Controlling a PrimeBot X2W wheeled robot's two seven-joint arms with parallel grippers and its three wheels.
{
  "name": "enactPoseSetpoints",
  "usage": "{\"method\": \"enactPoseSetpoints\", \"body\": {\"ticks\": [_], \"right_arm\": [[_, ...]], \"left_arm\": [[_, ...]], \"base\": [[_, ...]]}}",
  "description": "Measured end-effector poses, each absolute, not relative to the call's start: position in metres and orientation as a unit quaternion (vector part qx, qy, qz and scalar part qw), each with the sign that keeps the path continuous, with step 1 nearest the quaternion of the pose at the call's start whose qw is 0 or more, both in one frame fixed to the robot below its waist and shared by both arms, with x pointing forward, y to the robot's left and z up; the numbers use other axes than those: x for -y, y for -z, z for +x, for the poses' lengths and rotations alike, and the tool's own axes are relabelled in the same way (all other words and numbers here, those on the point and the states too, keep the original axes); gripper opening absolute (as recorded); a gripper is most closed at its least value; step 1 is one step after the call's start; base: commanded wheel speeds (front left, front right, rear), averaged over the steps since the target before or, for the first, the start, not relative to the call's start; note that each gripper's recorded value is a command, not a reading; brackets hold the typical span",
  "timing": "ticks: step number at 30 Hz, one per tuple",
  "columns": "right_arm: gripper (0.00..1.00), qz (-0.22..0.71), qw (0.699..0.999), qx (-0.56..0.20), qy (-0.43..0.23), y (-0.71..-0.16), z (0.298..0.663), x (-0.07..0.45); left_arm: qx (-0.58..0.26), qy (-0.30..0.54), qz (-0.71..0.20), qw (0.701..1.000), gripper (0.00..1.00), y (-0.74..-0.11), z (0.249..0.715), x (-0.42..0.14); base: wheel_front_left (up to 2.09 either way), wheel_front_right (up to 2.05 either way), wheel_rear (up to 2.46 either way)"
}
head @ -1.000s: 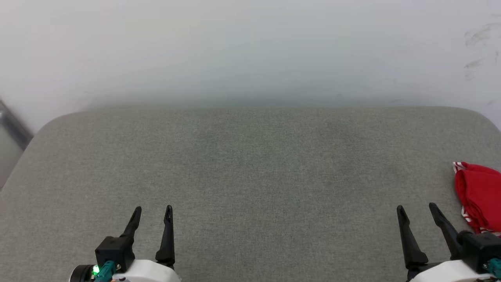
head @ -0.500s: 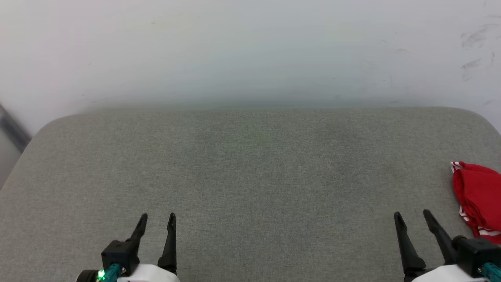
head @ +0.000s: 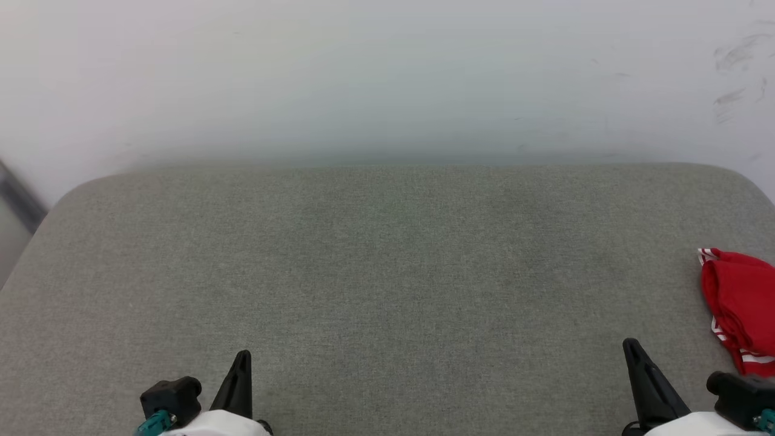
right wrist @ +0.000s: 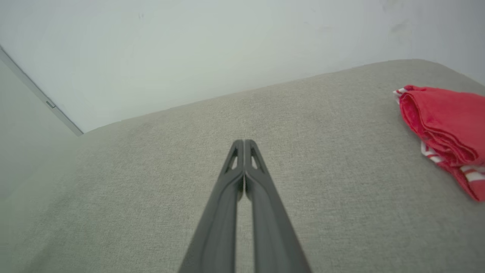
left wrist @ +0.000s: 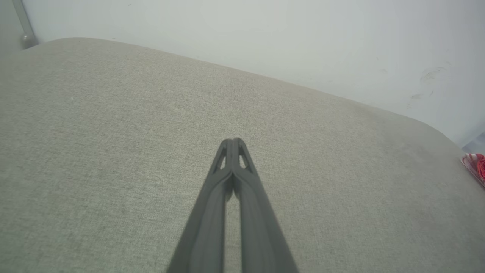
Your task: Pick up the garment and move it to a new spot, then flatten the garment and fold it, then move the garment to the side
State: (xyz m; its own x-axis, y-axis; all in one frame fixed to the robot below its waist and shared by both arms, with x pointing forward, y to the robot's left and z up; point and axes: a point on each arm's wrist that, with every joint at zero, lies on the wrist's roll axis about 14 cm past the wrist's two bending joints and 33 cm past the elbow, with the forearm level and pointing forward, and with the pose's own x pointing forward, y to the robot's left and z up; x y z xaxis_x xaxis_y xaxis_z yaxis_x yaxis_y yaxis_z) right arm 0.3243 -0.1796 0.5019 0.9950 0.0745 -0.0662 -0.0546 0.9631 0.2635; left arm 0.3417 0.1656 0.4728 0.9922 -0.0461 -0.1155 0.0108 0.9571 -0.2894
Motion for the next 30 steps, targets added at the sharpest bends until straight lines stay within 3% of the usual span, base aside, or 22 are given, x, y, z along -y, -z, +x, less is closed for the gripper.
{"method": "enactPoseSetpoints", "body": {"ticks": [30], "right_arm": [[0.0,0.368,0.929,-0.029,-0.024,-0.503,0.346,0.184]], "left_arm": [[-0.084,-0.018,-0.375,0.923,0.0,-0.475,0.361,-0.178]], "base": [[0.0,0.0,0.0]]}}
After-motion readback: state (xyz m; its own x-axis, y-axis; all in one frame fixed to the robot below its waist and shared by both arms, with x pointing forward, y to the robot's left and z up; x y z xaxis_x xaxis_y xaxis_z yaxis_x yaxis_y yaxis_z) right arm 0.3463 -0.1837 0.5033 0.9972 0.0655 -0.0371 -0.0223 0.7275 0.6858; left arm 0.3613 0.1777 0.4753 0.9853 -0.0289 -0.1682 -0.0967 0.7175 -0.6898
